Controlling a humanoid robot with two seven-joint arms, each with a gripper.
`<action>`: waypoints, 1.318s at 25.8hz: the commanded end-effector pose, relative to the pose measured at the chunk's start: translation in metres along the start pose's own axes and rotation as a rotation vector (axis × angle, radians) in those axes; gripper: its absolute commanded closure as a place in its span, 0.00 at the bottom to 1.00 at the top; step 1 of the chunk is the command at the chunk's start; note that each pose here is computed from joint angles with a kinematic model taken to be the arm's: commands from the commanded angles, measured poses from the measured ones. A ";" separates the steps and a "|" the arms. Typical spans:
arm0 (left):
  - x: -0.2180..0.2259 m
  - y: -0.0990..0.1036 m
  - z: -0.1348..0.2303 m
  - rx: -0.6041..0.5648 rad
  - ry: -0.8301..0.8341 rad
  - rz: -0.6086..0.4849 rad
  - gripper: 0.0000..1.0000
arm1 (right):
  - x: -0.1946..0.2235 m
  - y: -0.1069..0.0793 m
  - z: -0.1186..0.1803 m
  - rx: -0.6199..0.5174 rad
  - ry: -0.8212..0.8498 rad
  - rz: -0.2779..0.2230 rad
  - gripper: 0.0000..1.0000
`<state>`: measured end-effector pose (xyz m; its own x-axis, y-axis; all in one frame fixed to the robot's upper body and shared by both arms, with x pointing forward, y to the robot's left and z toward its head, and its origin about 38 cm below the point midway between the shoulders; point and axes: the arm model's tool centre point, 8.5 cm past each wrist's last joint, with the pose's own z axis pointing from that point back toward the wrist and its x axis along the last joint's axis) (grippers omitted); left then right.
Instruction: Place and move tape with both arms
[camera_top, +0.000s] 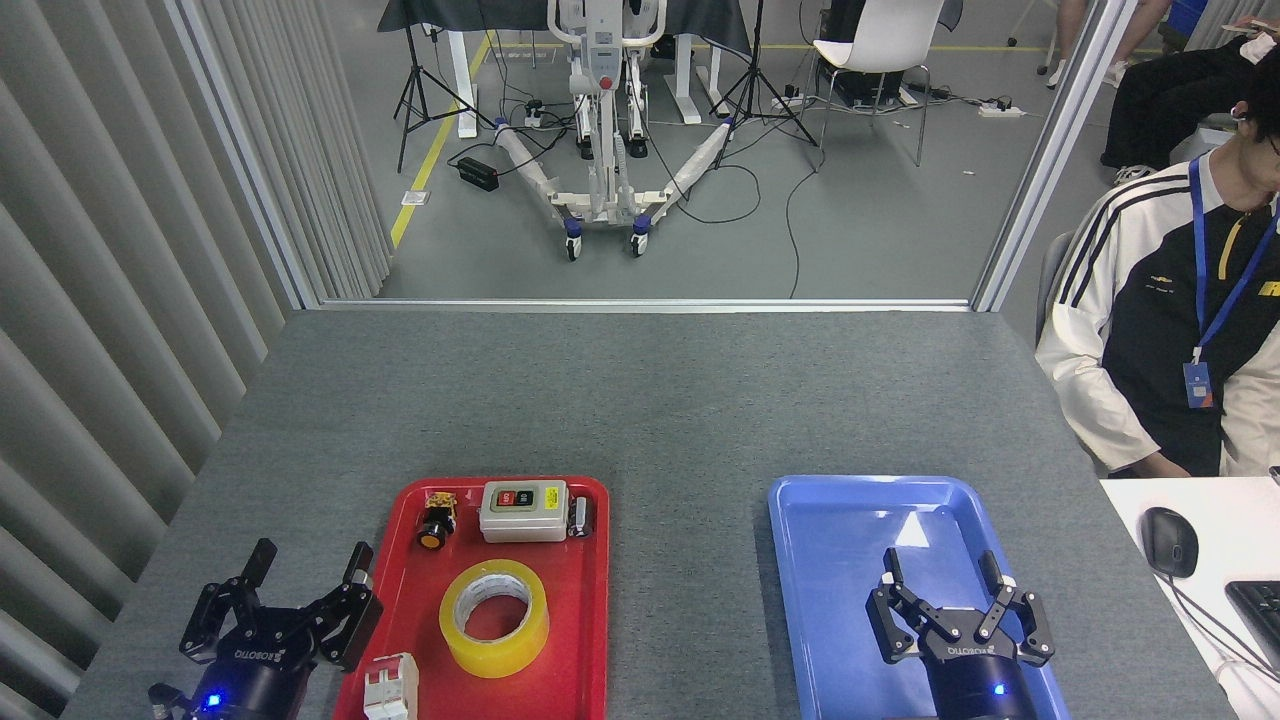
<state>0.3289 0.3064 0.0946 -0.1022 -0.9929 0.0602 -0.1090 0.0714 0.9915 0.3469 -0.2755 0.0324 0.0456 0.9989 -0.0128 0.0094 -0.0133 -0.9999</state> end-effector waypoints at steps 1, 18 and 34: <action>0.000 0.000 0.001 0.001 -0.003 -0.001 0.00 | -0.001 -0.001 -0.001 -0.002 -0.003 0.003 0.00; 0.001 -0.005 0.000 -0.051 0.009 0.013 0.00 | 0.005 -0.005 -0.003 -0.012 -0.022 -0.036 0.00; 0.004 -0.021 -0.025 -0.252 -0.025 0.005 0.00 | 0.005 -0.006 -0.001 -0.013 -0.016 -0.038 0.00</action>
<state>0.3418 0.3016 0.0820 -0.1084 -0.9913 0.0751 0.0346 0.0718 0.9968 0.3479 -0.2706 0.0381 0.0310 0.9992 0.0262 0.0242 0.0255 -0.9994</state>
